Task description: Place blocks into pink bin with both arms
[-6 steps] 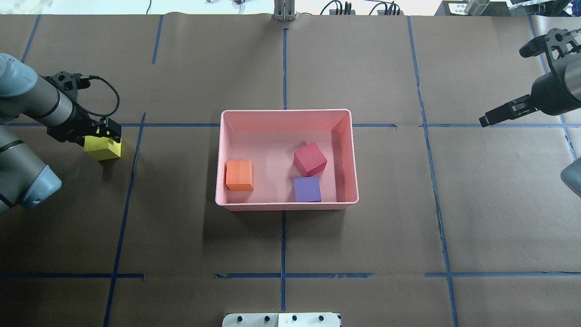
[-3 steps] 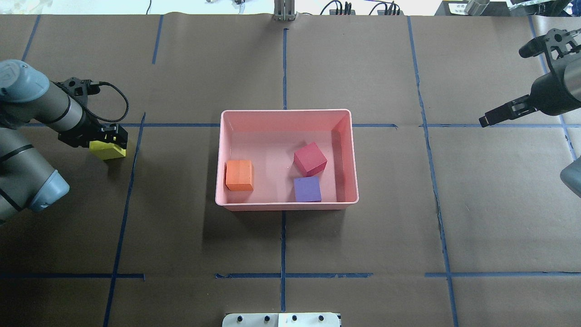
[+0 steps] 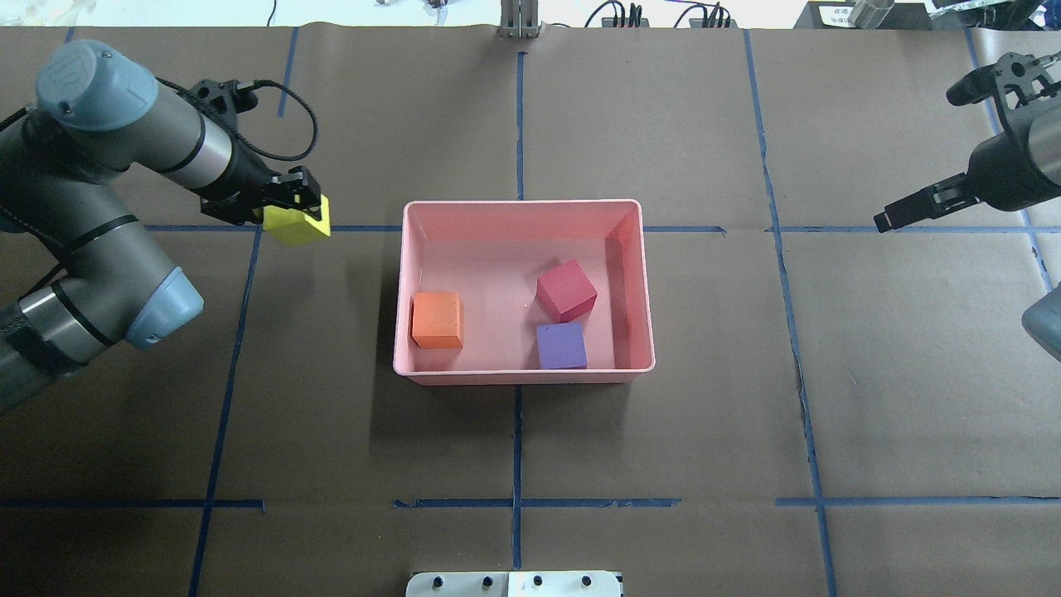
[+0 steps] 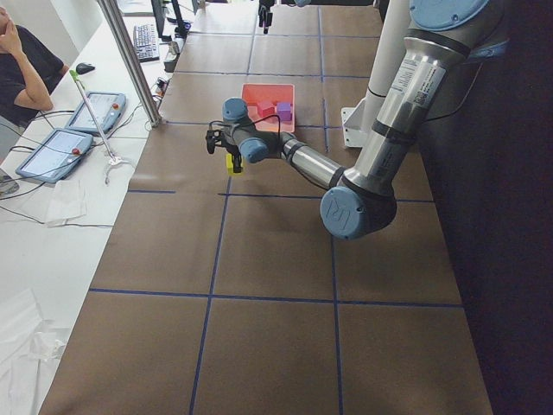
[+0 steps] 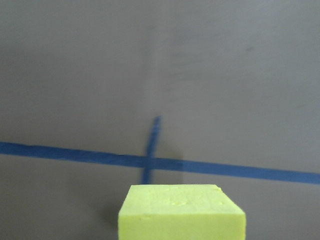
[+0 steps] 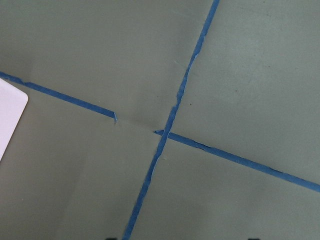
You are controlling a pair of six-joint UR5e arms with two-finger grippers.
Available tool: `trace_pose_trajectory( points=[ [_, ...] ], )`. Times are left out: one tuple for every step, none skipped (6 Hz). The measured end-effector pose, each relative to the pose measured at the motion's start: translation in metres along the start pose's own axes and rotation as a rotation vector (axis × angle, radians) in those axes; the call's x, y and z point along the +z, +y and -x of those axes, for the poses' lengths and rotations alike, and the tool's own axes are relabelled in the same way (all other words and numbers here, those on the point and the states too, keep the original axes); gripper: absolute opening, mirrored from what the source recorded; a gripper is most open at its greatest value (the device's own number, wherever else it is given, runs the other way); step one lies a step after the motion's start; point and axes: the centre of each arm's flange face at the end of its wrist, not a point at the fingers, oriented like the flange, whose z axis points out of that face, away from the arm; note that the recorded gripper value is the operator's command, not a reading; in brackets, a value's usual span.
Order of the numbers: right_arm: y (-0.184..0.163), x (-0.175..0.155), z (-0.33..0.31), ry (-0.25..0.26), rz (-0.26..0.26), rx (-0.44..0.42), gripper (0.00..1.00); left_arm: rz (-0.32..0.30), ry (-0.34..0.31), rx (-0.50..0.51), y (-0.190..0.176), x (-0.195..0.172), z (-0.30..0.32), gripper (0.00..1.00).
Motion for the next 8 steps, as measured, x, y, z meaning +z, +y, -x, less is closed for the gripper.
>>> trace_pose_trajectory(
  points=[
    [-0.001, 0.000, 0.000, 0.000, 0.000, -0.001, 0.90, 0.016, 0.099, -0.068, 0.039, -0.028, -0.052, 0.06],
    [-0.001, 0.001, 0.000, -0.001, 0.000, -0.001, 0.90, 0.060, 0.180, -0.128, 0.082, -0.047, -0.100, 0.40],
    [-0.001, 0.001, 0.000, 0.000, 0.000, -0.001, 0.91, 0.081, 0.224, -0.153, 0.115, -0.046, -0.140, 0.99],
    [0.000, 0.000, 0.000, 0.000, 0.000, -0.001, 0.91, 0.045, 0.232, -0.154, 0.138, -0.029, -0.162, 1.00],
    [0.000, -0.001, 0.000, -0.001, -0.001, -0.001, 0.91, -0.003, 0.223, -0.150, 0.151, -0.003, -0.168, 1.00],
    [0.000, -0.001, 0.000, -0.001, -0.001, -0.001, 0.91, -0.030, 0.224, -0.146, 0.155, 0.011, -0.166, 1.00],
    [0.001, -0.001, 0.000, 0.000, -0.001, 0.000, 0.91, -0.049, 0.235, -0.145, 0.154, 0.004, -0.151, 1.00],
    [0.003, 0.001, -0.004, 0.003, 0.004, -0.002, 0.95, -0.067, 0.230, -0.137, 0.145, -0.017, -0.113, 1.00]
  ],
)
